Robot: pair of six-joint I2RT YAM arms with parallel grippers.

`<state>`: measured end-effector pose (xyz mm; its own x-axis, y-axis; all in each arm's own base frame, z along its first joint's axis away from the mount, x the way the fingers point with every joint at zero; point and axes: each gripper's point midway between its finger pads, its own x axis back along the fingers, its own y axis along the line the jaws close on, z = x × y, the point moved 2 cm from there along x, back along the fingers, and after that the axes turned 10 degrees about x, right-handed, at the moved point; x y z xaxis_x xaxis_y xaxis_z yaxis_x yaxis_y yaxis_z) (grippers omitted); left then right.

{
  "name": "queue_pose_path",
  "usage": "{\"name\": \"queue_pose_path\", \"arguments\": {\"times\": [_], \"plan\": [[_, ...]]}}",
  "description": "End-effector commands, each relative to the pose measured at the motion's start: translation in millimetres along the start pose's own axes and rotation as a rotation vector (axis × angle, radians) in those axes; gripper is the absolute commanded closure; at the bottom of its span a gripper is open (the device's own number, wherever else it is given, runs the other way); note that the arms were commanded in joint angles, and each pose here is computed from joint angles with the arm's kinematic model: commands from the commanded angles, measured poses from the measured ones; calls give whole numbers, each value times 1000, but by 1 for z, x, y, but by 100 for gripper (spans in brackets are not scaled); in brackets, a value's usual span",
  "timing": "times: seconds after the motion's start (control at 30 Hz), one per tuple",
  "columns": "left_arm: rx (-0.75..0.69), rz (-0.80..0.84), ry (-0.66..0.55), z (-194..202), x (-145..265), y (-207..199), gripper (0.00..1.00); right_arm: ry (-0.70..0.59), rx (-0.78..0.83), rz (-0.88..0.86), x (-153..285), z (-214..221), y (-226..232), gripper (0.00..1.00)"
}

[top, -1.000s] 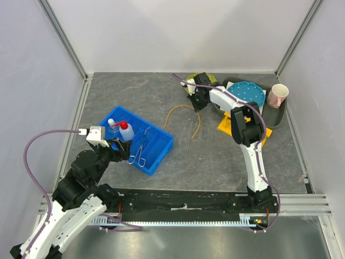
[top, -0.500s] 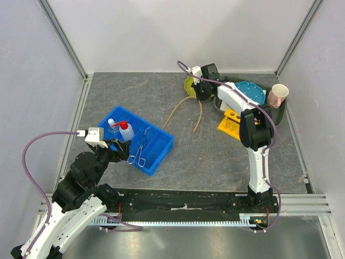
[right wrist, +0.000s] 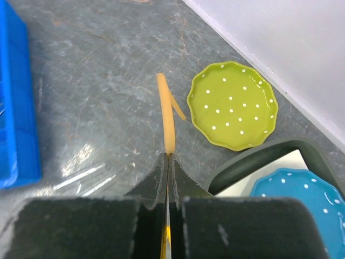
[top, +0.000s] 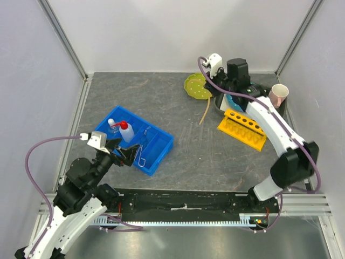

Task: Organize the chemistry lab equipment

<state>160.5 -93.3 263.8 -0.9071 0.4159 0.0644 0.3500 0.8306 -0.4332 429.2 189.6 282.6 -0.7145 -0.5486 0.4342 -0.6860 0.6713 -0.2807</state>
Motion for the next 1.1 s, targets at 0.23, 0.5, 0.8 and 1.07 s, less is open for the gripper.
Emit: {"name": "queue_pose_path", "arguments": {"times": [0.23, 0.5, 0.8, 1.07], "plan": [[-10, 606, -131, -27, 17, -95, 6, -230, 284, -341, 118, -18, 85, 100], [47, 875, -5, -26, -5, -147, 11, -337, 249, -628, 160, -11, 145, 100], [38, 1006, 56, 1, -40, -200, 3, -453, 154, -811, 175, -17, 176, 100], [-85, 932, 10, 25, -76, -208, 0, -485, 112, -888, 179, -21, 187, 100]]}}
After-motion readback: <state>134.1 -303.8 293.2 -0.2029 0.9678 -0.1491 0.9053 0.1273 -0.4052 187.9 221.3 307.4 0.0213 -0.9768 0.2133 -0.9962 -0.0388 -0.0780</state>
